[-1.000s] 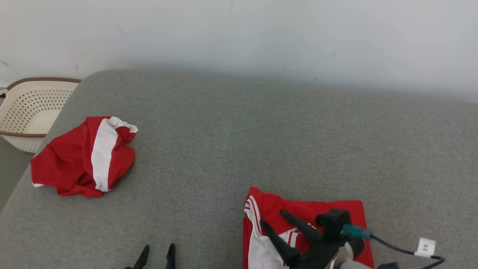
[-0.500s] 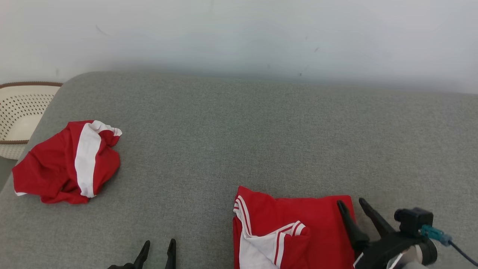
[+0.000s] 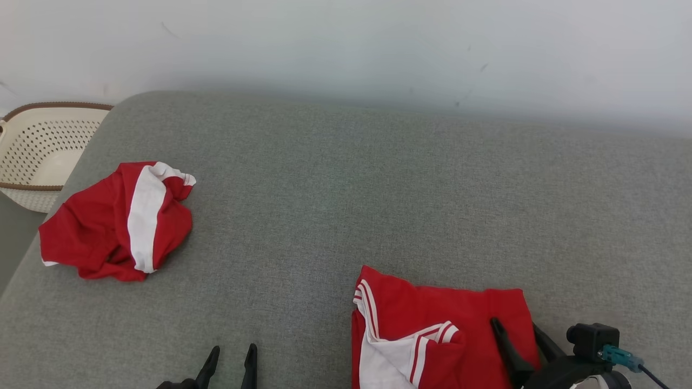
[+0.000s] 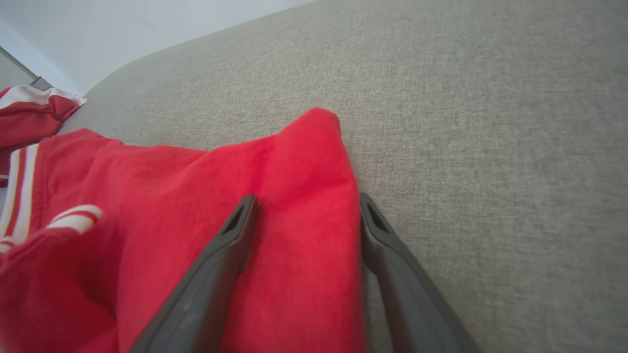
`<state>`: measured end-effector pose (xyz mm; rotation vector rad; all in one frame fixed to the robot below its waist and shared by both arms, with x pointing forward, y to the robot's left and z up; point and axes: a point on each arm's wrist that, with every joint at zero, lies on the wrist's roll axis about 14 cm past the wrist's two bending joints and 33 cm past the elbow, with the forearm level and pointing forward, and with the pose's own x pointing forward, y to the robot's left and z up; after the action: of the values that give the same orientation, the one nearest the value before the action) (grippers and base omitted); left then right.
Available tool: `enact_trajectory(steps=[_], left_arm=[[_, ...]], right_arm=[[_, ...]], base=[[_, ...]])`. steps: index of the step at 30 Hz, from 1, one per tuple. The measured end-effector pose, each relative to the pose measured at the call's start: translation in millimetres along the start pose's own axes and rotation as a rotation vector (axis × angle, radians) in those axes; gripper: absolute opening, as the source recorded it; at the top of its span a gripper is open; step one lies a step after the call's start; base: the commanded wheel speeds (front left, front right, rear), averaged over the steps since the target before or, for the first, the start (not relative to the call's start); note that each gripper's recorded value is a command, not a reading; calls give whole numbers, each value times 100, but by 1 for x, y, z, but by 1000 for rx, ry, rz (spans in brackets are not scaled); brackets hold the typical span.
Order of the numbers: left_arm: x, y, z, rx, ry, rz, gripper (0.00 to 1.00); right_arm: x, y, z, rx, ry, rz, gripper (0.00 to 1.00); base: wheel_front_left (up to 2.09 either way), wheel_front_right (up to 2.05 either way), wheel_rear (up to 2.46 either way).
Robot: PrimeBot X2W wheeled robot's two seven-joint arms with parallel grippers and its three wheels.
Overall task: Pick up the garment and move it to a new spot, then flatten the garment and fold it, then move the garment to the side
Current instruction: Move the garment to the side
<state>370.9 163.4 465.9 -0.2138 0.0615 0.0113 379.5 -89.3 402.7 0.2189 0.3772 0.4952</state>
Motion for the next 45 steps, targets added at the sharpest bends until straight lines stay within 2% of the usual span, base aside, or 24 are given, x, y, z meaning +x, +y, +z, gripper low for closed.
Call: enact_trajectory(steps=[2,3,4,5,7,8,9,10,13,19,22,32,45], left_arm=[[-1,1,1,0,-2,4,100],[-1,2,1,0,-3,5,100],[-1,2,1,0,-4,5,100],[-1,2,1,-1,-4,6,100],[-1,2,2,-1,-5,7,100],[-1,2,2,-1,-6,6,100],[0,2,2,-1,-6,6,100],[0,2,2,-1,-6,6,100],[1,1,2,-2,-7,2,100],[0,-3,8,-3,-23,-10,100],[-1,-8,12,-4,-36,-22,100],[3,-35,19,-8,-59,-104,100],[27,-112,27,25,-86,-324,100]], right_arm=[[0,1,-5,-1,17,3,100],[0,2,-6,0,20,5,93],[1,2,-6,-1,23,7,78],[1,3,-7,-3,25,9,49],[1,3,-7,-3,27,9,45],[2,2,-5,-5,25,9,38],[3,2,-3,-8,21,9,8],[3,1,-2,-12,17,9,0],[3,-2,10,-25,-17,3,0],[4,2,74,-109,-207,16,0],[-4,7,90,-142,-264,19,0],[-33,-4,91,-154,-294,-44,0],[-83,-51,78,-100,-305,-237,0]], base=[[0,0,0],[0,0,0],[0,0,0],[0,0,0],[0,0,0],[0,0,0],[0,0,0],[0,0,0],[0,0,0],[0,0,0],[0,0,0],[0,0,0],[0,0,0]])
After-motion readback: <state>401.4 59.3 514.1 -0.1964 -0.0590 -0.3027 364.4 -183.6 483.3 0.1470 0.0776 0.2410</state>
